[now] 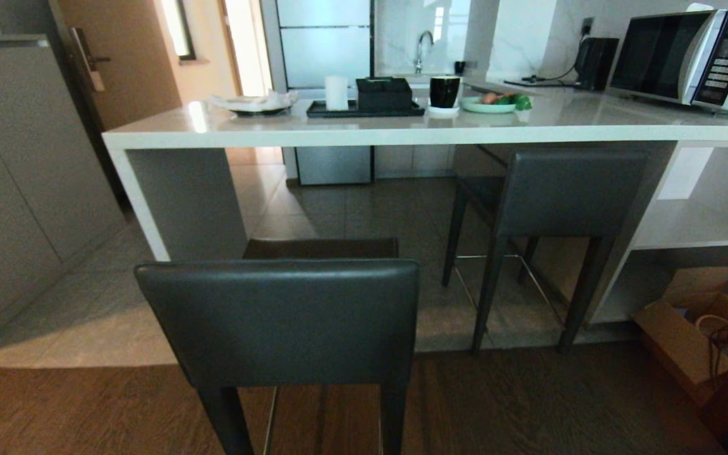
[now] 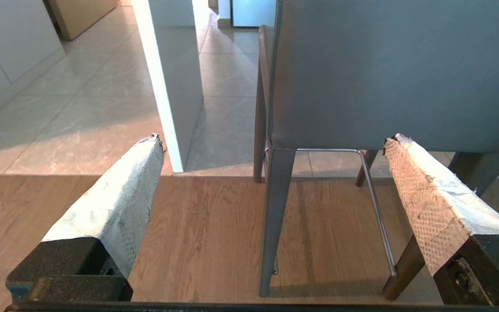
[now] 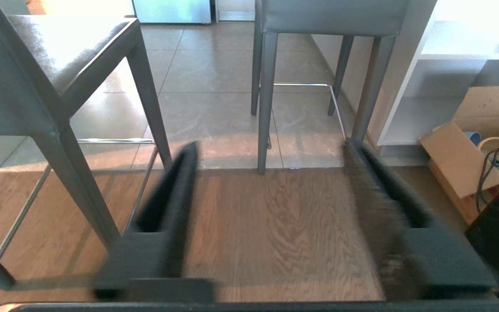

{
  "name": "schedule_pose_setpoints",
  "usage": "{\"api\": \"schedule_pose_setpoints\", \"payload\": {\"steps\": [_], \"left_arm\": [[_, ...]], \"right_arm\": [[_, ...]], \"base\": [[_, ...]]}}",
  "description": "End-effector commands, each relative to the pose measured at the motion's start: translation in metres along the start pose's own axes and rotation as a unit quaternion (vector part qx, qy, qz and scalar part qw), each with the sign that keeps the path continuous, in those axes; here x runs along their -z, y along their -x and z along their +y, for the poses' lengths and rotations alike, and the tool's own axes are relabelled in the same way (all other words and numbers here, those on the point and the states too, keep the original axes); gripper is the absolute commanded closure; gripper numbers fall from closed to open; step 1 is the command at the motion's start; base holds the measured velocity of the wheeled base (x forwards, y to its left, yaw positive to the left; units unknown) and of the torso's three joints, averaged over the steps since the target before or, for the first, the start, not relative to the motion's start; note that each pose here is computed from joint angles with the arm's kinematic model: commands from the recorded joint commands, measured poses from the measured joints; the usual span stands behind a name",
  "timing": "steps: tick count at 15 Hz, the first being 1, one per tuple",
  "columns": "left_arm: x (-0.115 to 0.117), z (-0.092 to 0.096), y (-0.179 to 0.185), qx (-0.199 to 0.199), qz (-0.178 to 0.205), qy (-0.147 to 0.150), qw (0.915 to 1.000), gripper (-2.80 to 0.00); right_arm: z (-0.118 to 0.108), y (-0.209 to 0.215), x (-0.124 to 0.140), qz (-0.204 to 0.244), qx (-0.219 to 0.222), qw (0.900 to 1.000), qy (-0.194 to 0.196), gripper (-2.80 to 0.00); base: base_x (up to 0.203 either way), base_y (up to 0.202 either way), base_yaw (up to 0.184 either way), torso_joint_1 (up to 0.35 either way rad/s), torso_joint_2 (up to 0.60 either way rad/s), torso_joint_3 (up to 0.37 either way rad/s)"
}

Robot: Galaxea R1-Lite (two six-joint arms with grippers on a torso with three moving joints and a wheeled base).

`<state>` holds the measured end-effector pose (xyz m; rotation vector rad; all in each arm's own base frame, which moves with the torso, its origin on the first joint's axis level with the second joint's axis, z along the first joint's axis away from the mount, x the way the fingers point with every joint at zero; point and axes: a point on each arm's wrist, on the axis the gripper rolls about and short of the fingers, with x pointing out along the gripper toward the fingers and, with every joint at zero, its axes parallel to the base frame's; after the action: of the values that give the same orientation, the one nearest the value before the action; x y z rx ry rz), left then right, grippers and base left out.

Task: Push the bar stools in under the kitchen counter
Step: Pull the gray chair out from under the dining table

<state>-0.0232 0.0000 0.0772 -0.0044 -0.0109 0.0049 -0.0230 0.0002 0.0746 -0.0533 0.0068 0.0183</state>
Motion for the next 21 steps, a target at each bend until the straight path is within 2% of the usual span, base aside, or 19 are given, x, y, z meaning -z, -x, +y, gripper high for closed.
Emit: {"api": "schedule_pose_setpoints", "payload": {"steps": [1, 3, 10, 11, 21], "left_arm": [[-0.0002, 0.0000, -0.0002, 0.000, 0.001, 0.001, 1.0000, -2.80], [0.0001, 0.0000, -0.0003, 0.000, 0.001, 0.002, 1.0000, -2.80], [0.0001, 0.0000, -0.0003, 0.000, 0.001, 0.002, 1.0000, -2.80], [-0.0002, -0.0001, -0.0002, 0.001, 0.001, -0.001, 1.0000, 0.00], [0.0002, 0.0001, -0.0004, -0.001, -0.002, 0.009, 1.0000, 0.00]], "right_arm": [[0.0000, -0.0003, 0.0009, 0.003, 0.001, 1.000, -0.003, 0.00], [-0.0002, -0.0003, 0.0007, 0.003, 0.005, 1.000, -0.017, 0.00], [-0.0003, -0.0003, 0.0005, 0.002, 0.006, 1.000, -0.027, 0.00], [-0.0003, -0.0003, 0.0005, 0.002, 0.007, 1.000, -0.028, 0.00], [-0.0003, -0.0003, 0.0005, 0.002, 0.006, 1.000, -0.029, 0.00]], "base": [[0.000, 0.000, 0.000, 0.000, 0.00, 0.000], [0.000, 0.000, 0.000, 0.000, 0.00, 0.000], [0.000, 0.000, 0.000, 0.000, 0.00, 0.000], [0.000, 0.000, 0.000, 0.000, 0.00, 0.000], [0.000, 0.000, 0.000, 0.000, 0.00, 0.000]]}}
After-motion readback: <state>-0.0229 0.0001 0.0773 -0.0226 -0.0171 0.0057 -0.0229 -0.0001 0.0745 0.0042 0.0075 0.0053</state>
